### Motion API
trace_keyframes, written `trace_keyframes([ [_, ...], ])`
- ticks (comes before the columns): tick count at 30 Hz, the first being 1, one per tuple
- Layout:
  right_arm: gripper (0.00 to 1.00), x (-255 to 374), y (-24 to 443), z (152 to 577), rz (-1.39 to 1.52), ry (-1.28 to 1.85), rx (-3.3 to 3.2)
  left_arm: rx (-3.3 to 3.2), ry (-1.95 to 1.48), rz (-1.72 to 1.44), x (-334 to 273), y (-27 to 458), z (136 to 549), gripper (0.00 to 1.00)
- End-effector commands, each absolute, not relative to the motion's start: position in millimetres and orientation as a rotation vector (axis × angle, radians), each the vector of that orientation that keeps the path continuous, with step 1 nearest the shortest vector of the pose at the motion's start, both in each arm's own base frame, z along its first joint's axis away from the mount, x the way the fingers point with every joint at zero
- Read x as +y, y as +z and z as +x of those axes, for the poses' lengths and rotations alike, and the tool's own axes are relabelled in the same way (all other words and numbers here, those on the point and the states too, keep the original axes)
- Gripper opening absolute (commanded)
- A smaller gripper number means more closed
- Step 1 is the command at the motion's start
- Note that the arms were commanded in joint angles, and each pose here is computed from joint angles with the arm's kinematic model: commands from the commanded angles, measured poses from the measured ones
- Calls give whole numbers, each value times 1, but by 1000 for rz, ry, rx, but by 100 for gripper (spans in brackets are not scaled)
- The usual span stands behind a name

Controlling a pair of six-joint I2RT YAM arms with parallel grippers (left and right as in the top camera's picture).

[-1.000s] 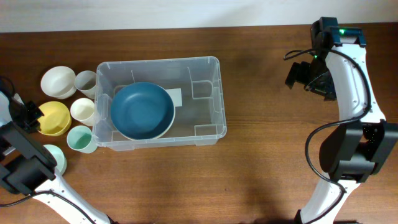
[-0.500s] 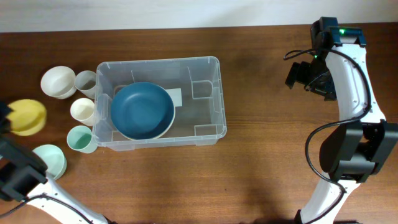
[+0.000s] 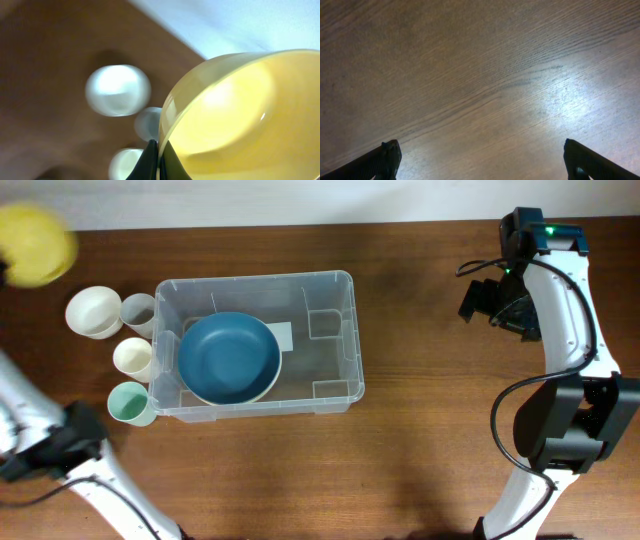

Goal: Pack container
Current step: 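Grip the yellow bowl rim with the left gripper and lift it, then lower the yellow bowl into the bin's right side and release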

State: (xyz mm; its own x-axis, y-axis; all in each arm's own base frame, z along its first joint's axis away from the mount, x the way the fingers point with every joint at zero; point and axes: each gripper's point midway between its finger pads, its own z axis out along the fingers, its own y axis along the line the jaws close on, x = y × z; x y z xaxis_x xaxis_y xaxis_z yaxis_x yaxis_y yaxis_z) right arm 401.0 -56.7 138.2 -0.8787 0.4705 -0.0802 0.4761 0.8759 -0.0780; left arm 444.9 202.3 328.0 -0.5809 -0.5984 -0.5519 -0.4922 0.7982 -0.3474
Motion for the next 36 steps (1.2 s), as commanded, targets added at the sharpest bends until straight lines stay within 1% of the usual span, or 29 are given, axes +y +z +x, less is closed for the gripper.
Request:
trace_keyframes([
  [1,99,-58,141,401,758,-148,2976,2359,-313,-421,99,343,477,1],
  [5,99,-58,141,401,758,-148,2976,2454,-292,-235,18,321,496,1],
  [8,99,-58,141,401,758,-148,2976,2544,-267,-104,-39,292,504,1],
  [12,99,-58,141,401,758,-148,2976,2656,-278,57,-106,252,502,1],
  [16,99,-58,141,401,758,-148,2976,2741,-290,162,-147,217,496,1],
  [22,99,-58,141,401,758,-148,2976,2836,-291,225,-175,179,488,1],
  [31,99,-58,141,401,758,-148,2976,2898,-276,229,-177,150,490,1],
  [36,99,-58,141,401,758,-148,2976,2978,-257,231,-176,126,483,1],
])
